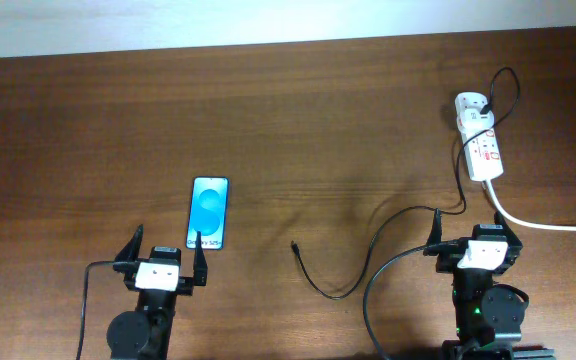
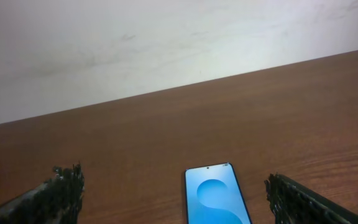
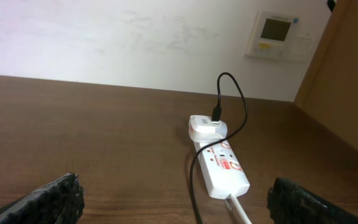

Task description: Plug charger to phone and switch on socket

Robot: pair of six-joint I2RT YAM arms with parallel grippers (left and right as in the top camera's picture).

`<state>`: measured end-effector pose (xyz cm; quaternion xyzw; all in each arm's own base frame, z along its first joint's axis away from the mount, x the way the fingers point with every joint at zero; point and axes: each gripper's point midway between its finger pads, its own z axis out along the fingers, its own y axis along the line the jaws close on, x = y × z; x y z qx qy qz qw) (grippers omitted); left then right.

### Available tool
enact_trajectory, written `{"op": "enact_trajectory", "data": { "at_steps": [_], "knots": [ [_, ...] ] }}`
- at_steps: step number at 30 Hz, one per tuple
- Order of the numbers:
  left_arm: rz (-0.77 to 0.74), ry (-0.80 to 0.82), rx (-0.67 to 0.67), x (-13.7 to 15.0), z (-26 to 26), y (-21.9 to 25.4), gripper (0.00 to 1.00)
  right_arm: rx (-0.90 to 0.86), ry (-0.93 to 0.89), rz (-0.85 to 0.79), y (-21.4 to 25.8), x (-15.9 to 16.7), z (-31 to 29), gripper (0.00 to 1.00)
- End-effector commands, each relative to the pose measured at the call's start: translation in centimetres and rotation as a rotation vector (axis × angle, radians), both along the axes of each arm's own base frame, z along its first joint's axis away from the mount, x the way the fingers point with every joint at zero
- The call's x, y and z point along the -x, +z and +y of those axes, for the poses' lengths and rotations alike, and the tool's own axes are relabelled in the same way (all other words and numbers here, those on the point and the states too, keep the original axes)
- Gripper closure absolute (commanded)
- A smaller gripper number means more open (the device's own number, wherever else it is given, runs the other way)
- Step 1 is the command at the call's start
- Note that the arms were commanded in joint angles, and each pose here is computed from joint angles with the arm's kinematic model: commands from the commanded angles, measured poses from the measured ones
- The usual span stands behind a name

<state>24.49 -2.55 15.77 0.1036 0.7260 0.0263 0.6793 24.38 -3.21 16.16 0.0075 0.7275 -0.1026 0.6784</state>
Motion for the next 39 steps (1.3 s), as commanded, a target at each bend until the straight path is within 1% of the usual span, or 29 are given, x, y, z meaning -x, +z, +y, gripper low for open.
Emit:
{"op": "enact_trajectory", "data": {
  "at_steps": [1,5,8,10,14,21,24,27,32,35,39],
  "knots": [
    [0.010,-0.030,-0.015,0.1,-0.5,-0.3,0.01,0.005,-0.021,0.020,-0.6,0.0,-0.3,0.01],
    [0.002,-0.078,-0.009,0.2,-1.3,-0.1,0.01,0.005,-0.021,0.019,-0.5,0.0,-0.3,0.01],
    [-0.011,-0.091,0.045,0.2,-1.6,0.5,0.01,0.005,-0.021,0.020,-0.6,0.0,-0.3,0.01],
    [-0.026,-0.103,0.046,0.3,-1.8,1.3,0.01,0.005,-0.021,0.020,-0.6,0.0,-0.3,0.01],
    [-0.053,-0.120,0.075,0.9,-2.0,3.9,0.01,0.005,-0.021,0.020,-0.6,0.0,-0.3,0.01],
    [-0.005,-0.155,0.089,1.3,-2.7,8.0,0.01,0.005,-0.021,0.020,-0.6,0.0,-0.3,0.01],
    [0.013,-0.215,0.092,1.1,-3.7,9.6,0.01,0.005,-0.021,0.019,-0.5,0.0,-0.3,0.01],
    [0.075,-0.280,0.099,0.7,-4.9,10.8,0.01,0.005,-0.021,0.020,-0.6,0.0,-0.3,0.01],
    [0.278,-0.330,0.117,-1.2,-6.1,11.5,0.01,0.005,-0.021,0.019,-0.5,0.0,-0.3,0.01],
    [0.370,-0.330,0.124,-2.3,-6.3,11.6,0.01,0.005,-0.021,0.020,-0.6,0.0,-0.3,0.01],
    [0.531,-0.317,0.134,-4.3,-6.6,11.0,0.01,0.005,-0.021,0.020,-0.6,0.0,-0.3,0.01]
  ]
}}
